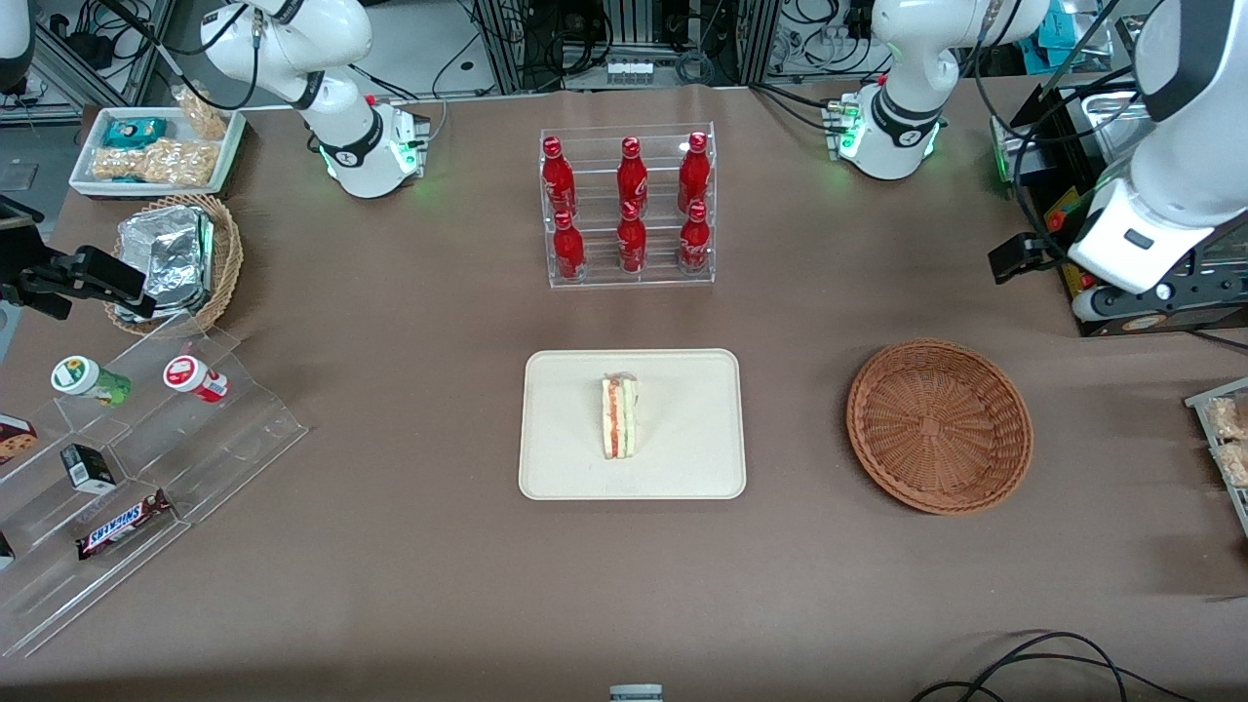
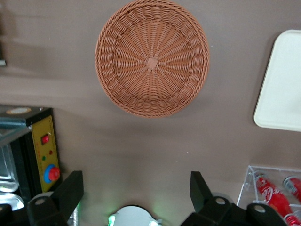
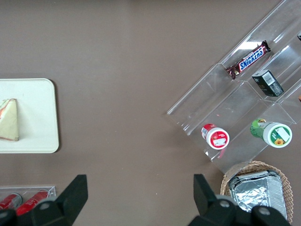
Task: Place sandwich from basket to tray
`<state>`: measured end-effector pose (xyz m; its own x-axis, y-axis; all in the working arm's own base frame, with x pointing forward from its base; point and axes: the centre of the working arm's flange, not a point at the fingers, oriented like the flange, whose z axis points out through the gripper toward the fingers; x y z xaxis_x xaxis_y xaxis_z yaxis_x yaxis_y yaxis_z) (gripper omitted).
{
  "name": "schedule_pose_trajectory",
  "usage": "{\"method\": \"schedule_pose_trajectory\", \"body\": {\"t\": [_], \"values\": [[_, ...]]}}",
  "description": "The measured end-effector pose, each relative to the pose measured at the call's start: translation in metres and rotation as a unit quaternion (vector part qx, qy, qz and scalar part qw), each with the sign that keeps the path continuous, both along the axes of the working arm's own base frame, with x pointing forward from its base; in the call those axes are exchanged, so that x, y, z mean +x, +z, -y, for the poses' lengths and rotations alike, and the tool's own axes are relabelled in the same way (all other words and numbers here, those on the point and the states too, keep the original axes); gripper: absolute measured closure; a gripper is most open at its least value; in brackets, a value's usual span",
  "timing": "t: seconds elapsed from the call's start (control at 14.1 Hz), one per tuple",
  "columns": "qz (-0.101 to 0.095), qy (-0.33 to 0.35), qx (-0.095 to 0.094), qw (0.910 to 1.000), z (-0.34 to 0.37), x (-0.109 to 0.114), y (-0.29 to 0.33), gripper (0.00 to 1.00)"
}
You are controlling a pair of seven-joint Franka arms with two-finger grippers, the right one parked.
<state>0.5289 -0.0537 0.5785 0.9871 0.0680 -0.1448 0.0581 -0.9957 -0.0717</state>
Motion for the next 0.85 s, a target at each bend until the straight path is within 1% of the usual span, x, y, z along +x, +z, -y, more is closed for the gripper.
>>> {"method": "schedule_pose_trajectory", "body": {"t": [0.14,0.35,0.42,0.71,0.78,0.85], "values": [[0.013,-0.025,-0.005,0.9996,-0.001,0.004,0.002,0.0],[0.042,-0.038,-0.01,0.9984,-0.01,0.011,0.007,0.0],[0.048,-0.045,-0.012,0.9977,-0.017,0.013,0.009,0.0],[0.057,-0.055,-0.017,0.9967,-0.037,0.016,0.015,0.0],[0.058,-0.055,-0.02,0.9966,-0.036,0.016,0.016,0.0],[0.059,-0.055,-0.027,0.9964,-0.033,0.016,0.017,0.0]]}}
